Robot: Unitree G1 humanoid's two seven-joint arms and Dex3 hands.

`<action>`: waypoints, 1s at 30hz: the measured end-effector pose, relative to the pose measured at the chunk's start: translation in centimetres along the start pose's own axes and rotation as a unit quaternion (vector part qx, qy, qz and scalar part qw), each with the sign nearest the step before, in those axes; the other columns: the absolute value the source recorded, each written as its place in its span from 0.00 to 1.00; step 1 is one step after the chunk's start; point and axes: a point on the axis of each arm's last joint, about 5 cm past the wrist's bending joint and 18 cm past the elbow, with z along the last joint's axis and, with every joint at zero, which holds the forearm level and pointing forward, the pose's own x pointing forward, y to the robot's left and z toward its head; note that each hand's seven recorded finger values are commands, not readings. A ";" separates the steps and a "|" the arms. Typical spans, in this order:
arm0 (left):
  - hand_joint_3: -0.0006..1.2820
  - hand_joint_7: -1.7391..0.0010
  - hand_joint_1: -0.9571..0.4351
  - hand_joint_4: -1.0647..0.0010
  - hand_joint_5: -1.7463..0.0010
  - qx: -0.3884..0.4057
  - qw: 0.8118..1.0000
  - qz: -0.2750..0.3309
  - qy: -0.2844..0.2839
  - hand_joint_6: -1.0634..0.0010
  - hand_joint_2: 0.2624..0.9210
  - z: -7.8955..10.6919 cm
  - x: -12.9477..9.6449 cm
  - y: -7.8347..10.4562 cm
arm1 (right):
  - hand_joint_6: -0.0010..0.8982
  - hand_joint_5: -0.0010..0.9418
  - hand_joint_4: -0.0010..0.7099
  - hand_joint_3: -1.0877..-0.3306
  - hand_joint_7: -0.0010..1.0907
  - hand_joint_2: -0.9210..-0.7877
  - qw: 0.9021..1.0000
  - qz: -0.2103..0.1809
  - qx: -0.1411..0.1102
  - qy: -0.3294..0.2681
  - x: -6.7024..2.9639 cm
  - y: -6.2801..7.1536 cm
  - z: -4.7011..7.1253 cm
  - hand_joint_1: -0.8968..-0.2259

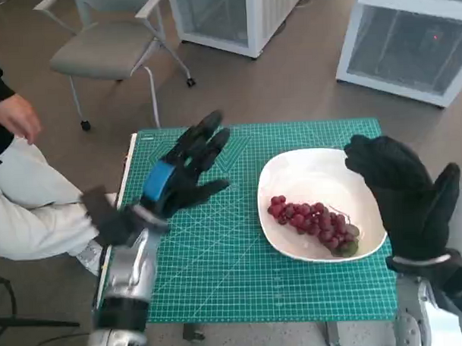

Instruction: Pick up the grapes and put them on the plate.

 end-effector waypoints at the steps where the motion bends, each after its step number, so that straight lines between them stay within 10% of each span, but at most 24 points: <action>1: 0.04 0.99 0.34 0.73 0.99 -0.001 1.000 0.006 -0.002 0.71 1.00 0.0 -0.4 0.0 | 0.25 0.75 0.63 0.60 0.86 0.00 1.000 0.001 0.000 0.000 0.00 0.0 0.0 0.77; 30: 0.14 1.00 0.33 0.67 0.99 -0.002 0.999 0.051 -0.014 0.70 1.00 0.5 -3.2 -0.9 | 0.25 0.76 0.62 0.59 0.88 0.00 1.000 0.008 0.002 0.007 0.13 -0.2 -0.2 0.78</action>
